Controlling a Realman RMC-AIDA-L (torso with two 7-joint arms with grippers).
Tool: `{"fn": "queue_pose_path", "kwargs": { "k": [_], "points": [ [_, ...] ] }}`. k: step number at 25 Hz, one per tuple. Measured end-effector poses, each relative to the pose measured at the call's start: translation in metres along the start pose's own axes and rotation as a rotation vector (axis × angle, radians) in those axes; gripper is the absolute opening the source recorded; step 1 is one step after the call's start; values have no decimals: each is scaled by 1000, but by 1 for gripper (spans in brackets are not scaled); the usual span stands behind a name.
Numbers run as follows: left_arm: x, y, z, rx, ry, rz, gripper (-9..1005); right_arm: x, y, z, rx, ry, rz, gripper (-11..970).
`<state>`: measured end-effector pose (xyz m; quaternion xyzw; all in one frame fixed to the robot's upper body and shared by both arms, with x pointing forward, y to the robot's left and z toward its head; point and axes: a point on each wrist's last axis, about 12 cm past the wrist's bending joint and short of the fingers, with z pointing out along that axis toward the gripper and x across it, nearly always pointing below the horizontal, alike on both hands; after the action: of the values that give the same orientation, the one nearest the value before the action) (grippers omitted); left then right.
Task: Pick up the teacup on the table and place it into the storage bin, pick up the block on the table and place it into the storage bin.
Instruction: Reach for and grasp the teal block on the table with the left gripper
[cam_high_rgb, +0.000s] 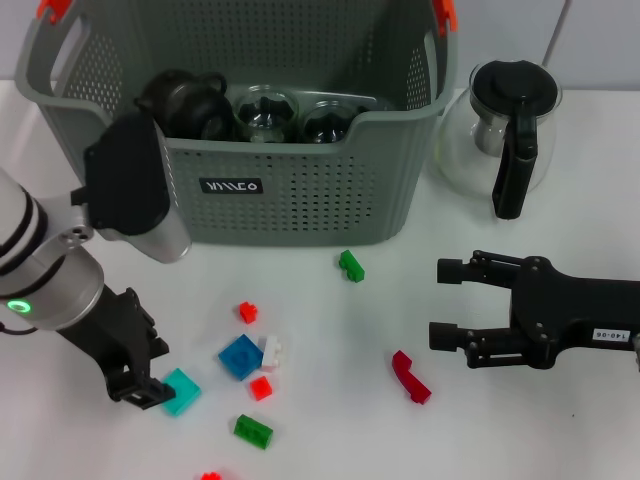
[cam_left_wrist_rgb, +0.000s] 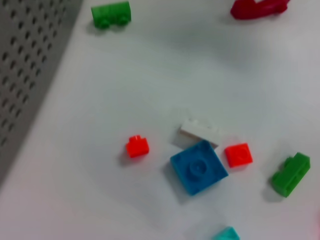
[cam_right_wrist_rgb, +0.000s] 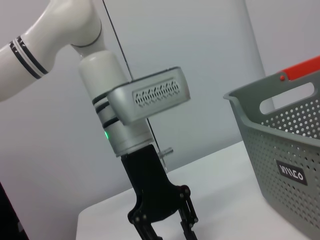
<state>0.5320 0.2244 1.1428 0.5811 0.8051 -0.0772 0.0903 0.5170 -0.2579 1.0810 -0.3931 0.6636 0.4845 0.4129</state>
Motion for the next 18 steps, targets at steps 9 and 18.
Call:
{"fn": "queue_pose_path", "kwargs": {
  "k": [9,18],
  "points": [
    [-7,-2,12,-22,54,13,527,0,0,0,2,-3,0,941],
    [-9,0,11,-53,34,-51,555,0,0,0,2,-4,1,941]
  ]
}}
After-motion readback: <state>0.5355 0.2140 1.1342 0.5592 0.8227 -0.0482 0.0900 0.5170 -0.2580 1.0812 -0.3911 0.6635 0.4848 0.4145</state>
